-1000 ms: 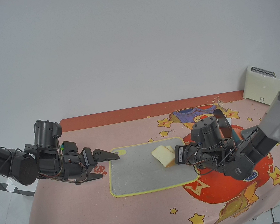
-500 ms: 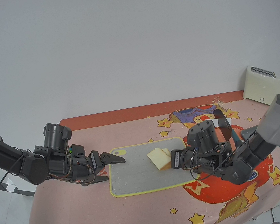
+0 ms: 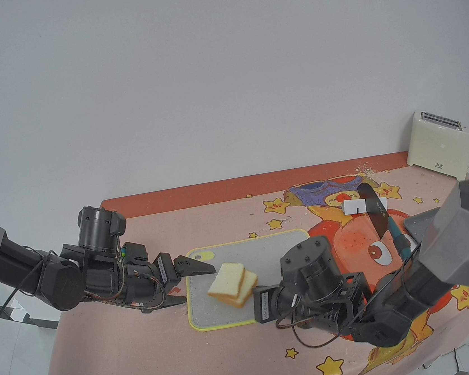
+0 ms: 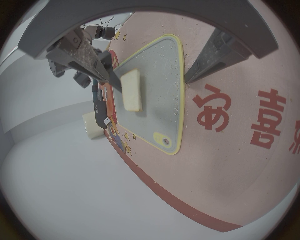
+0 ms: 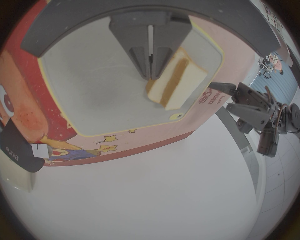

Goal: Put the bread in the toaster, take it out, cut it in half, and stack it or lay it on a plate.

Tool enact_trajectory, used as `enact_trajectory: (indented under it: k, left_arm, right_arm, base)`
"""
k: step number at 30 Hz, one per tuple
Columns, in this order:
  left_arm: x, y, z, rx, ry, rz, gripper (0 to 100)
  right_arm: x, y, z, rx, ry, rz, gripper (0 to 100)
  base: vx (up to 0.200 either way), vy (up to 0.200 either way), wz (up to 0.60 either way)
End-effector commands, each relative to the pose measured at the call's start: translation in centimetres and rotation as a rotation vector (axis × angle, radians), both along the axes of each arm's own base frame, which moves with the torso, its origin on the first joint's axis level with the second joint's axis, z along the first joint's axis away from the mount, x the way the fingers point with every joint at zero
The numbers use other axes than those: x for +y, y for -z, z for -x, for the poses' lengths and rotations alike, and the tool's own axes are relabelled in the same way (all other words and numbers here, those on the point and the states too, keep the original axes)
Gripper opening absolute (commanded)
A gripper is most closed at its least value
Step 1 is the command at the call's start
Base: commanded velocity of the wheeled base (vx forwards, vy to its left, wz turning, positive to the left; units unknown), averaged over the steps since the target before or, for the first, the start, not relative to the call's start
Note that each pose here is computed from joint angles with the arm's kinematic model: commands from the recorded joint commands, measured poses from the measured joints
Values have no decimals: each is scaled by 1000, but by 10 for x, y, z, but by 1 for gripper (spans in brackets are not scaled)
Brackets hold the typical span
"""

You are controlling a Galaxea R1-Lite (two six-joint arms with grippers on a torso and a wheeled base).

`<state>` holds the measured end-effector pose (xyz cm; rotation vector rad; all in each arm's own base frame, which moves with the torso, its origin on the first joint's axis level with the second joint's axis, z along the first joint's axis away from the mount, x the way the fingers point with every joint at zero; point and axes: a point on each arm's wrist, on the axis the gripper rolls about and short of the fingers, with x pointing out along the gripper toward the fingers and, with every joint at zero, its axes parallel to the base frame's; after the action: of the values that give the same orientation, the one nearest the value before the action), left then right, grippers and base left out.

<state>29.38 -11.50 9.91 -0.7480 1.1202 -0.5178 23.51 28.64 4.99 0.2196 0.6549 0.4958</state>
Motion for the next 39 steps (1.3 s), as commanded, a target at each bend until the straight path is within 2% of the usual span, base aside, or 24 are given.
enact_trajectory:
  k: [1,2,5,10,14,18,22,23,25,30,39]
  left_arm:
    - [-4,2,0,7,12,-1,100]
    - [-4,2,0,7,12,-1,100]
    - [-4,2,0,5,12,-1,100]
    - [-4,2,0,7,12,-1,100]
    - [-3,2,2,9,10,-2,100]
    - [-3,2,1,5,8,-3,100]
    - [-2,1,-1,1,4,-3,100]
    - [-2,2,-1,4,4,-4,100]
    - [-2,3,1,11,3,-5,100]
    - [-2,4,1,43,-19,9,100]
    - [-3,3,3,51,-23,13,100]
  right_arm:
    - [4,-2,7,-10,-11,0,0]
    - [4,-2,6,-13,-7,0,0]
    - [-5,-3,-5,-53,73,11,0]
    - [-14,-9,-13,-71,109,0,0]
    - [-32,-35,-18,-102,146,-46,0]
    - [-39,-34,-30,-104,183,-47,0]
    - [-35,-16,-36,-75,183,-15,0]
    - [-28,3,-39,-55,177,15,0]
    - [-23,15,-40,-39,174,38,0]
    - [-17,19,-39,-44,154,50,0]
    - [-8,14,-31,-58,120,43,0]
  base:
    - [0,0,0]
    - [0,0,0]
    - [0,0,0]
    - [0,0,0]
    - [0,0,0]
    - [0,0,0]
    - [0,0,0]
    - [0,0,0]
    - [0,0,0]
    - [0,0,0]
    - [0,0,0]
